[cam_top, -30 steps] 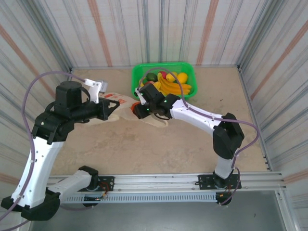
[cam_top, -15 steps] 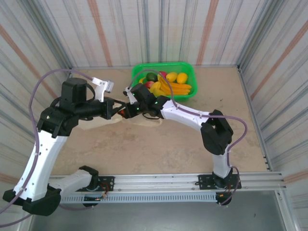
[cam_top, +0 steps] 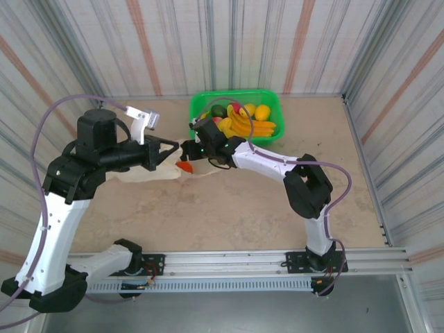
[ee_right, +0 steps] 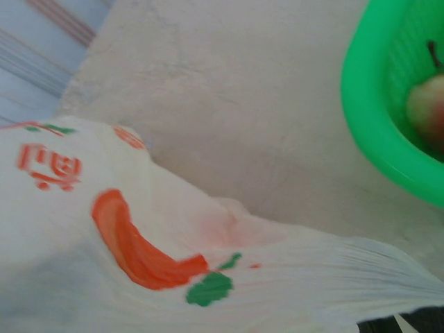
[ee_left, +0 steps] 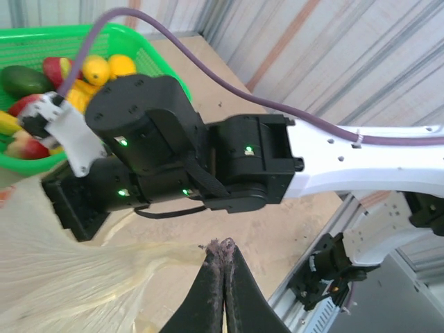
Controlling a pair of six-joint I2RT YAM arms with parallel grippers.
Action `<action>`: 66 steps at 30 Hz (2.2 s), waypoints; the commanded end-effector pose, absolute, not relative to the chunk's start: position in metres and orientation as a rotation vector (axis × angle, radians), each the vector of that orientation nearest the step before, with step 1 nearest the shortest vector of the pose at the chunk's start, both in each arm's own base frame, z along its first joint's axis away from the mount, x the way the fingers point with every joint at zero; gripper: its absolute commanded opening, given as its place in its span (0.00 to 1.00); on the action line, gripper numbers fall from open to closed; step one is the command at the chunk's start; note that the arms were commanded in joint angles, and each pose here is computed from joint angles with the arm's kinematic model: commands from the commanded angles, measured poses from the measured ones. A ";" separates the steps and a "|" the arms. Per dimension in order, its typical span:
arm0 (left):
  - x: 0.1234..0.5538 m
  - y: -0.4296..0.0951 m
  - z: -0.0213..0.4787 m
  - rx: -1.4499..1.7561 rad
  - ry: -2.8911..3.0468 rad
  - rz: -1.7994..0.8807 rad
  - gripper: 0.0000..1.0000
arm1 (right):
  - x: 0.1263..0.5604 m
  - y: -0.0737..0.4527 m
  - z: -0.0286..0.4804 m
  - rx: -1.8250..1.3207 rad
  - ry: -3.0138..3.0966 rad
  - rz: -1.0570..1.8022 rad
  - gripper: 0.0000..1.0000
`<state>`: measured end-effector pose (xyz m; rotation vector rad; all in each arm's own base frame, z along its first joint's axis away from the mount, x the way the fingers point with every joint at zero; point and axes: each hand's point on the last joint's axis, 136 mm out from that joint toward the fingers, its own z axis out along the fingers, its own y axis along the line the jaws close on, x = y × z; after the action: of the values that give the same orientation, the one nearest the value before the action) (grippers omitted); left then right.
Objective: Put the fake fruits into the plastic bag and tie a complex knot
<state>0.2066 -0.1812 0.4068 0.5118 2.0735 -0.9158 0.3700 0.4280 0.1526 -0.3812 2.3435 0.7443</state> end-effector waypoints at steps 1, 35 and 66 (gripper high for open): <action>0.207 -0.164 0.417 0.478 2.050 -0.789 0.00 | 0.374 0.375 0.125 -0.315 2.440 0.494 0.94; 0.247 -0.177 0.387 0.399 2.170 -0.774 0.00 | 0.253 0.326 0.318 -0.700 2.129 1.173 0.88; 0.258 -0.195 0.392 0.414 2.154 -0.875 0.00 | 0.464 0.087 0.094 0.462 2.746 -0.018 0.36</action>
<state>0.2592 -0.1931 0.3749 0.4147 2.2072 -0.8374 0.4842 0.1049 0.1038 0.3802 2.7015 0.0408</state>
